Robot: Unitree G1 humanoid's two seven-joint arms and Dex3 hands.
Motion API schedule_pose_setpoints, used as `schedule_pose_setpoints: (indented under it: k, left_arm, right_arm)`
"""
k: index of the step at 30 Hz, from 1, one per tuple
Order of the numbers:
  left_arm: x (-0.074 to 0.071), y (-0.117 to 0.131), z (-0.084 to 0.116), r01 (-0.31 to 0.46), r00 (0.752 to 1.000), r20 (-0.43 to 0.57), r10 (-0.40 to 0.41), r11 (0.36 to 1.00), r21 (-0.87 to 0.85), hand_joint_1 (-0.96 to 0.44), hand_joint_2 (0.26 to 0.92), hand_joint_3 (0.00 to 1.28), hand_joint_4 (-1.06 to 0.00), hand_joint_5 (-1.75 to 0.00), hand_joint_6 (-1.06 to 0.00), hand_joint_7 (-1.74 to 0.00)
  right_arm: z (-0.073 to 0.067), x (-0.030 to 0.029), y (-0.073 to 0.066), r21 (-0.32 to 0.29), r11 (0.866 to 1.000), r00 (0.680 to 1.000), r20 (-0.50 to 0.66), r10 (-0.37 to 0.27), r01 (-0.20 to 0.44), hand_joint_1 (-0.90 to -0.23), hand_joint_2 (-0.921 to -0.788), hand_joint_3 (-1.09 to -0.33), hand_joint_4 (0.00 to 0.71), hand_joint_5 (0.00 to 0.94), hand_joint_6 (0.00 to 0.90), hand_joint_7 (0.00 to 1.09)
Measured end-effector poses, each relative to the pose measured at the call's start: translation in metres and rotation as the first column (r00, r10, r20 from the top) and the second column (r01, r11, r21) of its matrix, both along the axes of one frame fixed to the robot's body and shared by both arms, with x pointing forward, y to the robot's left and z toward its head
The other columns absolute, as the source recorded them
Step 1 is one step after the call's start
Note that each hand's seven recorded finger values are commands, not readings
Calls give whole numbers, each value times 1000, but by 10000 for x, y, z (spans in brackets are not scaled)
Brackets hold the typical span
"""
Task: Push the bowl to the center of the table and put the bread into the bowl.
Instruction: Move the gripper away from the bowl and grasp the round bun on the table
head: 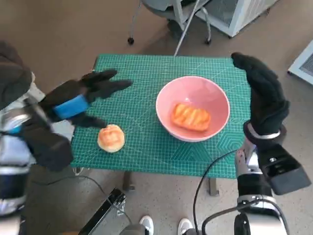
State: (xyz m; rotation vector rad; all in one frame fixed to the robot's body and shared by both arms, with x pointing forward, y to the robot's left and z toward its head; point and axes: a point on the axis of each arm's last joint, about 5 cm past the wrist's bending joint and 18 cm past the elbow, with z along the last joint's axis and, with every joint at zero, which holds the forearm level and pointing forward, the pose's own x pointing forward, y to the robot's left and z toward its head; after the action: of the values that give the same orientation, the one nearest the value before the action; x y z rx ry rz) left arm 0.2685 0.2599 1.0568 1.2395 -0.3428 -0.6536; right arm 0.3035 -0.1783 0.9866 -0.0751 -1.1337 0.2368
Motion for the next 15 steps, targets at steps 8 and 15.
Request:
schedule_pose_setpoints:
  k: [8, 15]
  left_arm:
    - [-30, 58, -146, -83, 988, -124, 89, 995, 54, -139, 789, 4, -229, -1, -360, -60]
    - [22, 32, -310, -121, 969, -203, 144, 985, 124, -145, 790, 3, -230, 0, -367, -42]
  right_arm:
    - [-8, 12, 3, -2, 1000, 1000, -10, 16, -16, -584, -921, -701, 333, 0, 28, 845]
    - [-23, 17, -5, -5, 1000, 999, -20, 25, -26, -588, -921, -692, 333, 0, 28, 843]
